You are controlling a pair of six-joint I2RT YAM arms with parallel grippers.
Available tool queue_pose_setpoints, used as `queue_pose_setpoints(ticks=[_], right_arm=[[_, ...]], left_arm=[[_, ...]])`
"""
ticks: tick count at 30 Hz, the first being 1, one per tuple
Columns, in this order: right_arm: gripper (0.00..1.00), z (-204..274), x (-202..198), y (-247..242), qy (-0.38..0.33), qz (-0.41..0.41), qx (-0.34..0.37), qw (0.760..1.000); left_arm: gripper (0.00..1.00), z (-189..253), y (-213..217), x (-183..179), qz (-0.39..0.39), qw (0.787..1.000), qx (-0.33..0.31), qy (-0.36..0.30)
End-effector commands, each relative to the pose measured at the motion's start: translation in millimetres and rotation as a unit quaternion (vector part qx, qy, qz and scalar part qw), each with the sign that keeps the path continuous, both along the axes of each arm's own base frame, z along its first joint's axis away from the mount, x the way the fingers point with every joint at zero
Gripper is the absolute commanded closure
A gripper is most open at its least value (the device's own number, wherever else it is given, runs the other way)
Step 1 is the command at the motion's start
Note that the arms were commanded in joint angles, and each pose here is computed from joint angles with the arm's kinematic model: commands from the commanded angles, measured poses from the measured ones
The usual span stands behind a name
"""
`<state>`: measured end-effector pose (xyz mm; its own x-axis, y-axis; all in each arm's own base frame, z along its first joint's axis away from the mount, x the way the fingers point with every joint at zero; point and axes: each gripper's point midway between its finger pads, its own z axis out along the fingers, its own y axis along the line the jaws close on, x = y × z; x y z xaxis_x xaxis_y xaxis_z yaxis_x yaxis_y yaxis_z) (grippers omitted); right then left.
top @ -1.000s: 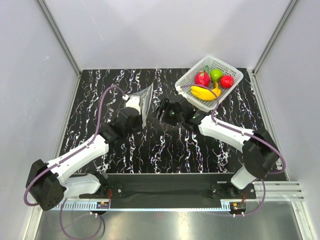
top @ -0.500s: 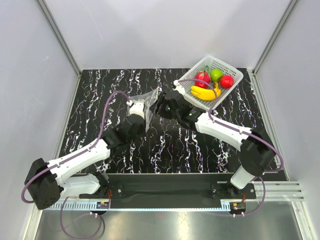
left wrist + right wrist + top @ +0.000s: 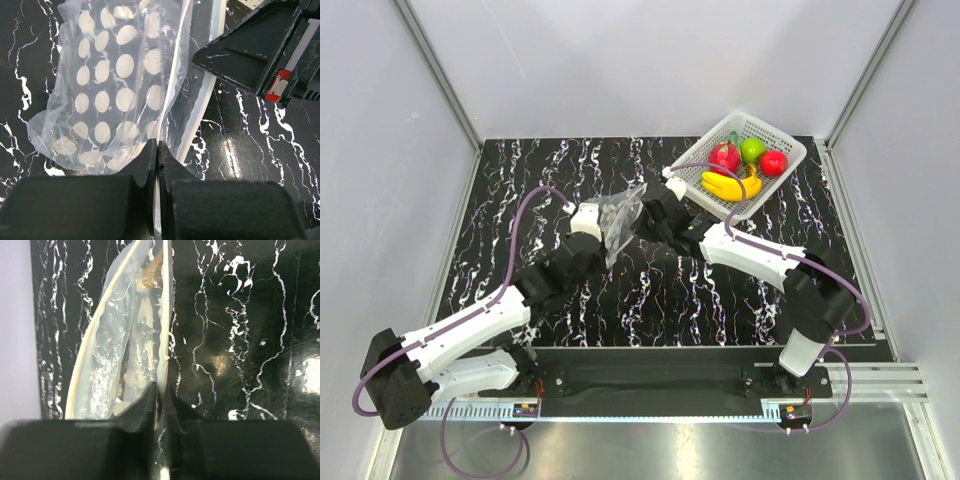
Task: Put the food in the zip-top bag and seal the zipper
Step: Open the zipper of the food storage bag at the center of the board.
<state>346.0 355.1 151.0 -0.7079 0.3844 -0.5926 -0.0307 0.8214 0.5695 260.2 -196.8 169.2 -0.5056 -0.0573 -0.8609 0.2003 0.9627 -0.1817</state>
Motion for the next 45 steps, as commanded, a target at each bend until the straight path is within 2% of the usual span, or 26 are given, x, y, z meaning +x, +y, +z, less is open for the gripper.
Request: queue_pose_setpoints(ticks=[1, 2, 3, 6, 11, 16, 22, 29, 33, 36, 42, 45], right_arm=[[0.98, 17.1, 5.2, 5.9, -0.022, -0.003, 0.01, 1.0], [1.0, 17.5, 4.7, 5.2, -0.023, -0.002, 0.008, 1.0], [1.0, 18.6, 4.5, 4.3, -0.025, -0.001, 0.007, 1.0], [1.0, 29.5, 0.6, -2.5, -0.039, 0.001, 0.001, 0.999], [1.0, 45.7, -11.4, -6.6, -0.065, 0.013, 0.005, 0.998], [1.0, 61.3, -18.3, -7.4, -0.076, 0.028, 0.01, 0.997], [1.0, 73.9, -26.2, -4.7, -0.083, 0.044, 0.03, 0.995], [1.0, 82.7, -29.2, -6.7, -0.092, 0.049, 0.033, 0.994], [1.0, 82.8, -30.2, -6.5, -0.094, 0.051, 0.033, 0.994], [1.0, 80.9, -30.5, -5.2, -0.093, 0.054, 0.034, 0.994], [1.0, 82.4, -31.5, -4.1, -0.095, 0.057, 0.037, 0.993], [1.0, 82.7, -31.4, -5.1, -0.096, 0.057, 0.036, 0.993]], left_arm=[[1.0, 17.4, 2.3, 4.3, 0.012, 1.0, -0.01, -0.027], [0.99, 24.2, 4.7, 6.1, 0.017, 0.999, -0.006, -0.033], [0.82, 24.6, 9.2, 5.1, 0.018, 0.999, 0.009, -0.03], [0.47, 44.6, 13.5, 5.6, 0.015, 0.999, 0.027, -0.04], [0.38, 86.1, 8.7, 10.1, -0.003, 0.998, 0.043, -0.053], [0.38, 98.4, -8.5, 13.5, -0.046, 0.996, 0.074, -0.025], [0.41, 90.5, -34.1, 3.2, -0.103, 0.994, 0.041, 0.002], [0.43, 83.9, -38.4, 8.4, -0.101, 0.994, 0.049, 0.01], [0.55, 80.3, -48.9, 11.9, -0.115, 0.992, 0.052, 0.016], [0.59, 79.5, -52.0, 17.7, -0.111, 0.992, 0.061, 0.023], [0.58, 86.0, -48.6, 28.7, -0.09, 0.994, 0.056, 0.021], [0.54, 85.3, -44.4, 33.7, -0.081, 0.995, 0.049, 0.025]])
